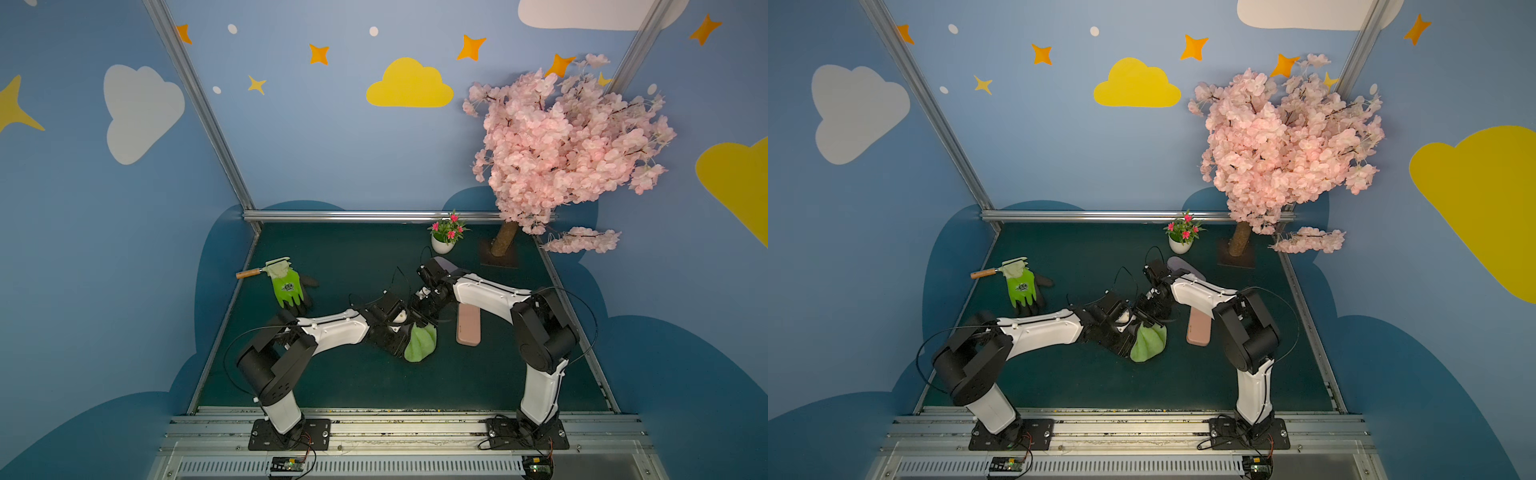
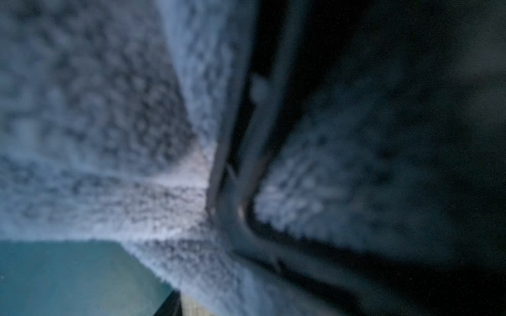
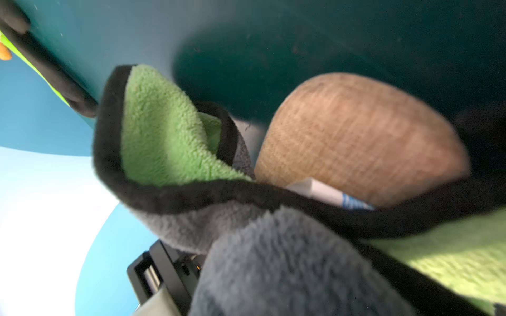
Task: Wipe the eyeglass case
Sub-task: Wipe the dirt from the eyeglass case.
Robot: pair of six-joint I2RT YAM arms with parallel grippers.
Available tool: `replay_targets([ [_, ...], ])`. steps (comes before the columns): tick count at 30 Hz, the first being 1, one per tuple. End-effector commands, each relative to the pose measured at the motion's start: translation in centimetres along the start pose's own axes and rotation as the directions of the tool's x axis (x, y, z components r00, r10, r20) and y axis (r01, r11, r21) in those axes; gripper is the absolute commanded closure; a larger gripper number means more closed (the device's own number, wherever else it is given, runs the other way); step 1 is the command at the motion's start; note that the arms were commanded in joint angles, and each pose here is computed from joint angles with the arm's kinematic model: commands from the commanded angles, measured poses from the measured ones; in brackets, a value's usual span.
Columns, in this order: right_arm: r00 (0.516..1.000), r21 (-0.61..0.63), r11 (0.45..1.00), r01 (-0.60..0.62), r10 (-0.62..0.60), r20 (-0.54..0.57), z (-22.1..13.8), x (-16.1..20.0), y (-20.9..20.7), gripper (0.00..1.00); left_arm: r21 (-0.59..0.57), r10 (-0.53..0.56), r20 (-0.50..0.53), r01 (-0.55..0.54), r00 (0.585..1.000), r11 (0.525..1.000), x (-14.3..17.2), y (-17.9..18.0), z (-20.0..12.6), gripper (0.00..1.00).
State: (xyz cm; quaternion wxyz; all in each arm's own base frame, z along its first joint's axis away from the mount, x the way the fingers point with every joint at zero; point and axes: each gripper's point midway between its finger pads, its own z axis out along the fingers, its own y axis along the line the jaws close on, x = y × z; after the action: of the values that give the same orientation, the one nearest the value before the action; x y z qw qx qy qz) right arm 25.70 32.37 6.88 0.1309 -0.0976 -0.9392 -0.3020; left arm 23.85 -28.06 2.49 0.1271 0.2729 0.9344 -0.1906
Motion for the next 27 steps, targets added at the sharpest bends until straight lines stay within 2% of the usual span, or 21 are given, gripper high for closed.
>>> replay_targets([
  [1,1.0,0.018,1.0,0.017,-0.017,0.015,-4.0,0.1,-1.0,1.0,0.0,-0.041,-0.004,0.041,0.999,0.999,1.2,0.8,0.1,0.97],
  [4,0.992,0.068,0.998,0.017,-0.025,0.121,-6.9,-3.5,-2.1,1.0,0.003,-0.048,-0.003,0.048,0.999,0.999,1.4,0.8,0.0,0.97],
  [6,0.984,0.121,0.992,0.021,-0.042,0.173,-7.5,-5.2,-2.7,1.0,0.004,-0.048,-0.004,0.048,0.999,0.999,1.4,0.8,0.0,0.97],
  [9,0.987,0.16,0.987,0.012,-0.037,0.156,-6.2,-6.3,-3.3,1.0,0.002,-0.052,-0.005,0.052,0.999,0.999,1.5,0.9,0.0,0.97],
  [13,0.996,0.179,0.984,0.006,-0.022,0.086,-3.2,-4.8,-4.1,1.0,-0.033,-0.083,-0.018,0.082,0.996,0.996,1.6,1.6,0.3,0.97],
  [19,0.999,0.23,0.972,0.04,-0.038,-0.012,-0.8,-0.3,-5.8,1.0,-0.054,-0.113,-0.041,0.11,0.993,0.992,1.3,1.8,0.4,0.97],
  [20,0.999,0.246,0.968,0.04,-0.038,-0.012,-0.9,0.1,-6.4,1.0,-0.05,-0.111,-0.039,0.109,0.993,0.993,1.2,1.7,0.3,0.97],
  [22,0.998,0.289,0.957,-0.01,-0.007,0.057,-2.4,-1.0,-8.4,1.0,-0.047,-0.114,-0.038,0.112,0.993,0.993,1.3,1.7,0.3,0.97],
  [24,0.993,0.254,0.966,-0.053,0.024,0.114,-3.8,-2.2,-9.2,1.0,-0.048,-0.118,-0.029,0.117,0.993,0.992,1.5,1.7,0.1,0.97],
  [27,0.995,0.262,0.965,-0.005,-0.021,0.096,-4.8,-3.3,-8.2,1.0,-0.055,-0.124,-0.012,0.124,0.992,0.991,1.5,2.0,-0.2,0.97],
])
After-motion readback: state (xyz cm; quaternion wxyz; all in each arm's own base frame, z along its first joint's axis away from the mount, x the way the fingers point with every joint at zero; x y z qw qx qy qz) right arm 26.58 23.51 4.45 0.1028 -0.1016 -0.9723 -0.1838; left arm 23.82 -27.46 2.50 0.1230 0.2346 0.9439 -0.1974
